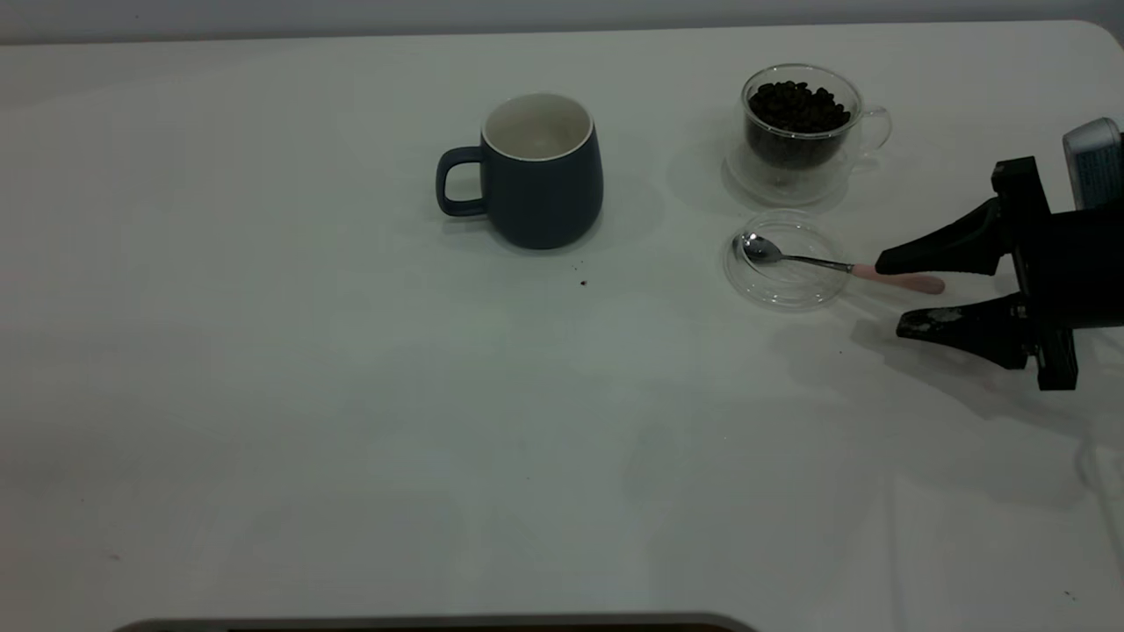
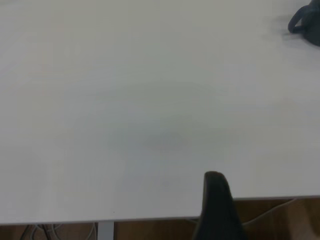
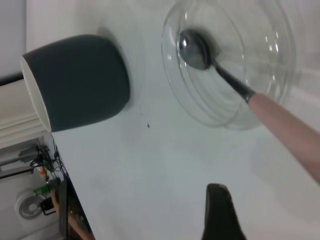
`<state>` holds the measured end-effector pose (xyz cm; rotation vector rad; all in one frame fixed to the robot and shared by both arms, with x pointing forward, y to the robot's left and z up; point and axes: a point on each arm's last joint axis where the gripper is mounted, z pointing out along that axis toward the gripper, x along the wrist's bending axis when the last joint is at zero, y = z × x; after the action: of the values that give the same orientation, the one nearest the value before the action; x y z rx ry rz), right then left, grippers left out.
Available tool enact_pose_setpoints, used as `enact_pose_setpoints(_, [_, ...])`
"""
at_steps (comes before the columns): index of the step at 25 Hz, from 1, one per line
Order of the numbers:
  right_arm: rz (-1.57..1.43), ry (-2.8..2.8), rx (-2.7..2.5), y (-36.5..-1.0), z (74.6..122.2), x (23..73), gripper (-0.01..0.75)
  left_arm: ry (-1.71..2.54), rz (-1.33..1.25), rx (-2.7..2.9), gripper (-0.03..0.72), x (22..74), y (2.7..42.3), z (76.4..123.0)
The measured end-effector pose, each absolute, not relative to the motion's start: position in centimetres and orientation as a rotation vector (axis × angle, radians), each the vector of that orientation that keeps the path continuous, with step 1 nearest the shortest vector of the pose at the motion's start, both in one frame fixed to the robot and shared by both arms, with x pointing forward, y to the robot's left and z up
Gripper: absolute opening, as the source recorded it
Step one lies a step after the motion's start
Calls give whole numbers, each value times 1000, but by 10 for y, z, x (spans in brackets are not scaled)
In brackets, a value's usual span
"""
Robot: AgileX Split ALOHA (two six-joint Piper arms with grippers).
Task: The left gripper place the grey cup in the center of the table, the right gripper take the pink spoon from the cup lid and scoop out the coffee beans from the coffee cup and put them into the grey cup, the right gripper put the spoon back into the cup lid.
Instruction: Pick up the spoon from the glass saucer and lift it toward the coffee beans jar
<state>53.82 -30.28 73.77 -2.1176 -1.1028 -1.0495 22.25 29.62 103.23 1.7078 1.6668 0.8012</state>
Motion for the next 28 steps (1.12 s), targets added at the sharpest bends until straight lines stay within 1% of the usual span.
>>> enact_pose_setpoints(6, [-1114,-1119,-2087,-304,741,550,497,1667,801,1708,565,222,296,1032])
enact_pose_setpoints(15, [-1107,-1123,-2093,-305,740,550,433,1667,801,1708,565,222,296,1032])
enact_pose_setpoints(20, [-1044,-1159,-2148,-309,735,547,427,1667,801,1708,565,222,296,1032])
enact_pose_setpoints(28, [-1081,-1299,-2113,-327,737,561,426,1667,801,1708,565,222,296,1032])
